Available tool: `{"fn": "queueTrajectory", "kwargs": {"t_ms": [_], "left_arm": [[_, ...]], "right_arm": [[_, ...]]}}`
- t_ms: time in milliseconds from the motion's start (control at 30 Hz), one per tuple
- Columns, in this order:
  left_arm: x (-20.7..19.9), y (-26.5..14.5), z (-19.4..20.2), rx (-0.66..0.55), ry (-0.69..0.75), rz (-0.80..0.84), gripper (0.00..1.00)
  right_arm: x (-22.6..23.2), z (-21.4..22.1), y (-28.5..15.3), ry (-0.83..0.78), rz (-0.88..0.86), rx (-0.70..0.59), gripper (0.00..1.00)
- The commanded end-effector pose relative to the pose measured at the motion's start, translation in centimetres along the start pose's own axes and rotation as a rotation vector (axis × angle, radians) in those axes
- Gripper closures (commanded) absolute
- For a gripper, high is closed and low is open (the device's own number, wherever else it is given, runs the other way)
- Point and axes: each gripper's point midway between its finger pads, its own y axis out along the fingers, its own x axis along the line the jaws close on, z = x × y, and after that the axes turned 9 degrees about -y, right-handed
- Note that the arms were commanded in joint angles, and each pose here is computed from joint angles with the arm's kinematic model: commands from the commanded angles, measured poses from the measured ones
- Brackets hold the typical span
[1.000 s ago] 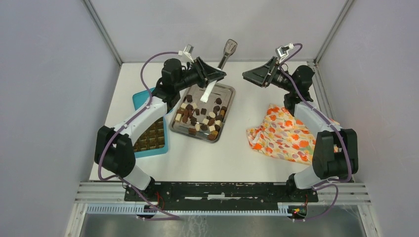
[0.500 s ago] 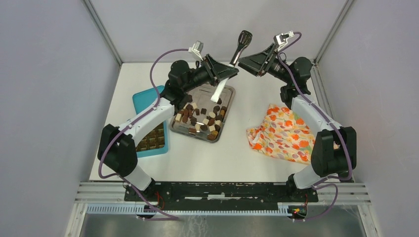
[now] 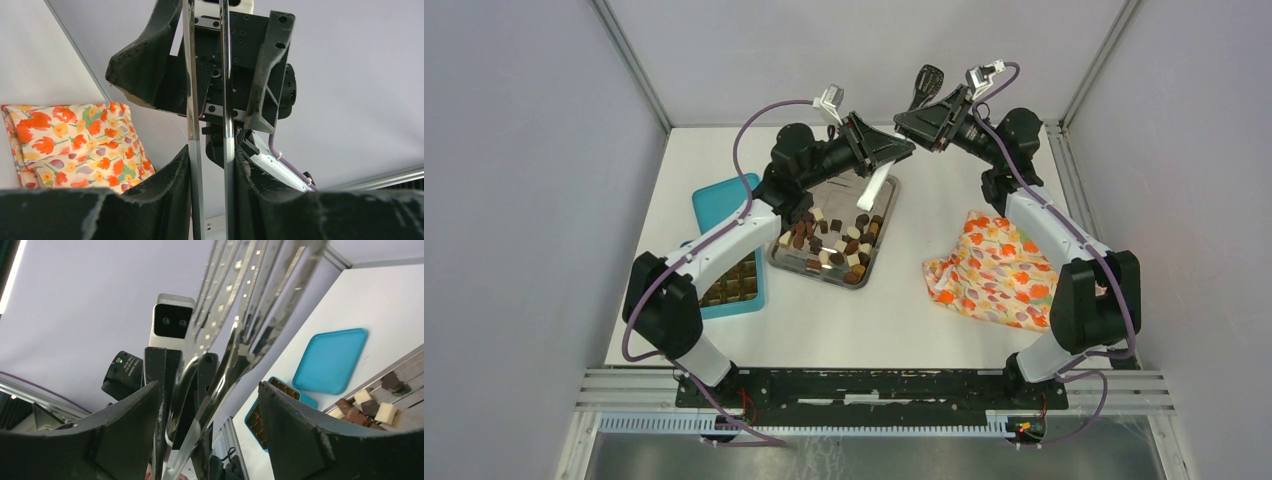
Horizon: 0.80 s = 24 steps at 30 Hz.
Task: Pack the chocolate
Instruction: Adjust the clamp.
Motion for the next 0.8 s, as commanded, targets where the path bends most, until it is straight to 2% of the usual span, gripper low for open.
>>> {"fn": "queueTrajectory", "kwargs": {"t_ms": [0, 467, 767], "left_arm": [[-3.38, 0.13, -0.57, -0.031, 0.081, 0.080, 0.81], [-3.03, 0.16, -0.61, -0.036, 0.075, 0.072, 0.81], [-3.28, 0.14, -0.51, -0.036, 0.051, 0.105, 0.81]], "right_arm": [[1.26, -1.39, 0.44, -0.021, -0.023, -0.039, 0.27], [1.65, -1.02, 0.04, -0.001, -0.038, -0.042, 0.60], [1.52, -0.84, -0.04, 0.019, -0.042, -0.041, 0.66]]}}
